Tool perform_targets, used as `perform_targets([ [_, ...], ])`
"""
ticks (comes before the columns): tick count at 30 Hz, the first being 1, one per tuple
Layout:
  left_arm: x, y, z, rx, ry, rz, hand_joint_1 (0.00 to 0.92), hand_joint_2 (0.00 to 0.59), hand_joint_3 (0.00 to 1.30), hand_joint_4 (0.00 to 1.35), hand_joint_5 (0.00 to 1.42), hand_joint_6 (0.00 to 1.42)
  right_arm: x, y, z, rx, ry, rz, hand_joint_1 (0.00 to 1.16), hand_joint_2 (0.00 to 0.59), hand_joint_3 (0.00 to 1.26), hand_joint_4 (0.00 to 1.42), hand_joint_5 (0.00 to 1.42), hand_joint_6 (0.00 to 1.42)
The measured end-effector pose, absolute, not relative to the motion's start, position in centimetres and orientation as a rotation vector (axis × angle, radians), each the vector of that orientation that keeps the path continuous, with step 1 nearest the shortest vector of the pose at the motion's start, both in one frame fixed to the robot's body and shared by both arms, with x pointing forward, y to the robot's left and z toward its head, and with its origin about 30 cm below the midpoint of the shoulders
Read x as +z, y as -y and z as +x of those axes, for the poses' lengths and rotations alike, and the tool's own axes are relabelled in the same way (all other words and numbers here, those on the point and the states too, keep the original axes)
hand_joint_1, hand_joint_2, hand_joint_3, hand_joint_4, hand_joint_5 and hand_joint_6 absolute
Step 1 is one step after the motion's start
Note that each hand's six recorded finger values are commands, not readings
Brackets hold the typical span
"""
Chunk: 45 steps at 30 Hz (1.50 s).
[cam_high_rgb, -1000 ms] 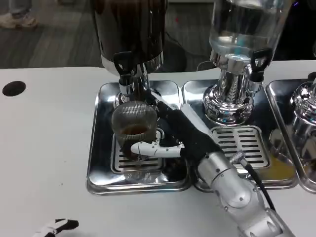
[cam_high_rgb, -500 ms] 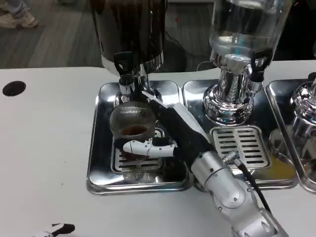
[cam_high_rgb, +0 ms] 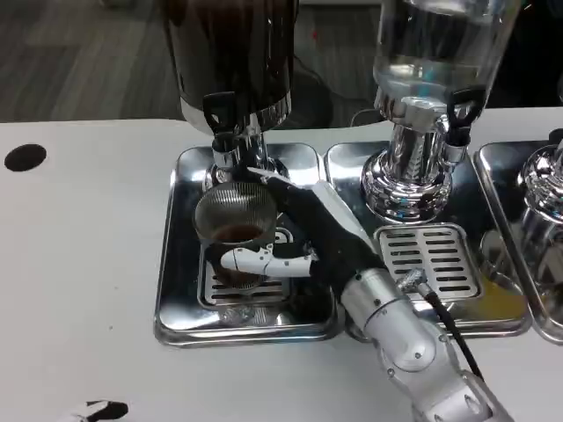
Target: Grasp the cup under the faucet to collect the drink, then remove the cup.
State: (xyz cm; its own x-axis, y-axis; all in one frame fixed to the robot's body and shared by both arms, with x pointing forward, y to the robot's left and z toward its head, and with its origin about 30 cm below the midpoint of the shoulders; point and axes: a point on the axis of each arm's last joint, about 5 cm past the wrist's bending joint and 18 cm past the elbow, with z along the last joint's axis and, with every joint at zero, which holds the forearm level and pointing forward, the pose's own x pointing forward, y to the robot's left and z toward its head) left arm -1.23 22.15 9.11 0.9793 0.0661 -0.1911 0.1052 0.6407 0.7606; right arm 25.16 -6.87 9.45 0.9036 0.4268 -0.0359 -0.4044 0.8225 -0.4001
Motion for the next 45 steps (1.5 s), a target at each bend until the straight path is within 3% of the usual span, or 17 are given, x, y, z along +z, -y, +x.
perform_targets([
  [45, 9.5, -22.9, -1.8, -0.031, -0.219, 0.868, 0.000, 0.080, 0.35, 0.25, 0.42, 0.69, 8.3, 5.7, 24.3, 0.374, 0.086, -0.433, 0.84, 0.092, 0.30, 0.29, 0.34, 0.18],
])
